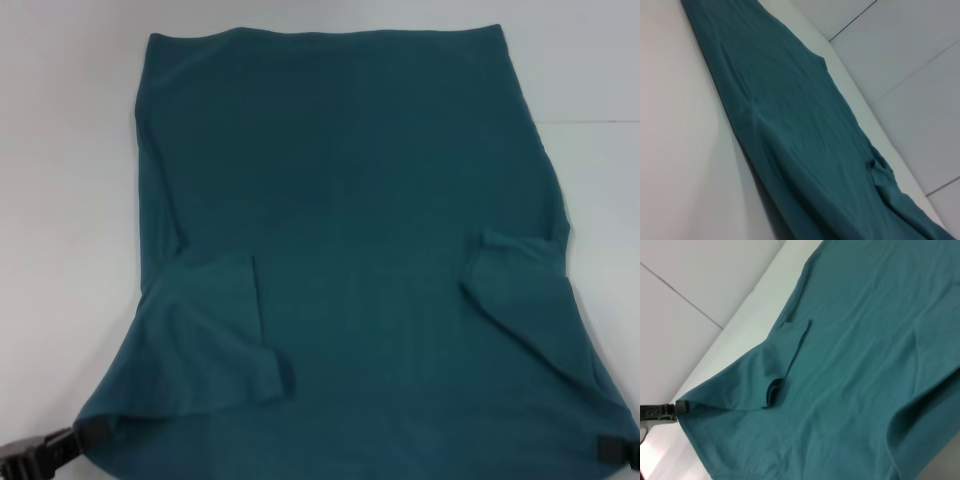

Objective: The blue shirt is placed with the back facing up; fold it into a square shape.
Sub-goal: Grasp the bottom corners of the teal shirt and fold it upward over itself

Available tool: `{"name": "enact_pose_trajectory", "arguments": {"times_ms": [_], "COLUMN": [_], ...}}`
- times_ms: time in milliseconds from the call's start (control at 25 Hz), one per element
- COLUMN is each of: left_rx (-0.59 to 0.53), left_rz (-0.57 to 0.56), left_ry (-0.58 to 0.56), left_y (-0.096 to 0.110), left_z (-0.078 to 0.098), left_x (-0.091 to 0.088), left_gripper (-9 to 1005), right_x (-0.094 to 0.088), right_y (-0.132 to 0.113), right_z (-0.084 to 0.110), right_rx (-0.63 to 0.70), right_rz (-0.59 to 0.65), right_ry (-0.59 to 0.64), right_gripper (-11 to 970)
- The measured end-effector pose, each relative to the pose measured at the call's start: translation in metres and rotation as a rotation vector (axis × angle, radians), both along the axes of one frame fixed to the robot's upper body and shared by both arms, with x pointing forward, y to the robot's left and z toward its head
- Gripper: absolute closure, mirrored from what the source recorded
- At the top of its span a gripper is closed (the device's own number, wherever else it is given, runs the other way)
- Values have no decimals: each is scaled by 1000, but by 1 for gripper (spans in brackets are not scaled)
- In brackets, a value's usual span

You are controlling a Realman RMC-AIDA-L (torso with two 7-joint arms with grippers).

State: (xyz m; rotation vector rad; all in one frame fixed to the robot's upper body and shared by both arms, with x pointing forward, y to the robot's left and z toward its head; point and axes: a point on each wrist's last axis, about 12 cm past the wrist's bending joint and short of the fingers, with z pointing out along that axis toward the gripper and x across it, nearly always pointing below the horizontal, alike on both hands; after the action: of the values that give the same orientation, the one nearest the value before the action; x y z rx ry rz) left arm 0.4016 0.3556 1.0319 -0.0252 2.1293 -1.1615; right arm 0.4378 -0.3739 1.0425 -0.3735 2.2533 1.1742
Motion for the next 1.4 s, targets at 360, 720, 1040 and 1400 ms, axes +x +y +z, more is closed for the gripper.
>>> {"name": "enact_pose_trajectory", "arguments": {"times_ms": [360, 720, 1040, 1400], "left_rx": [-50, -78, -102, -23], "left_rz": [-5, 31, -45, -20], "left_ry": [6, -17, -81, -149], "left_y": [1, 7, -4, -18], "left_z": [-1, 3, 16, 37], "left_x": [-24, -32, 28, 121], "left_gripper": [982, 981, 982, 982], "right_x": [-21, -16, 21, 85], "right_y": [-4, -7, -14, 4], "right_z": [-4, 0, 21, 36], "right_rx": [16, 23, 68, 23], "right_rz": [13, -5, -139, -207], "right_ry": [5, -13, -115, -184], "right_gripper": [890, 887, 885, 882]}}
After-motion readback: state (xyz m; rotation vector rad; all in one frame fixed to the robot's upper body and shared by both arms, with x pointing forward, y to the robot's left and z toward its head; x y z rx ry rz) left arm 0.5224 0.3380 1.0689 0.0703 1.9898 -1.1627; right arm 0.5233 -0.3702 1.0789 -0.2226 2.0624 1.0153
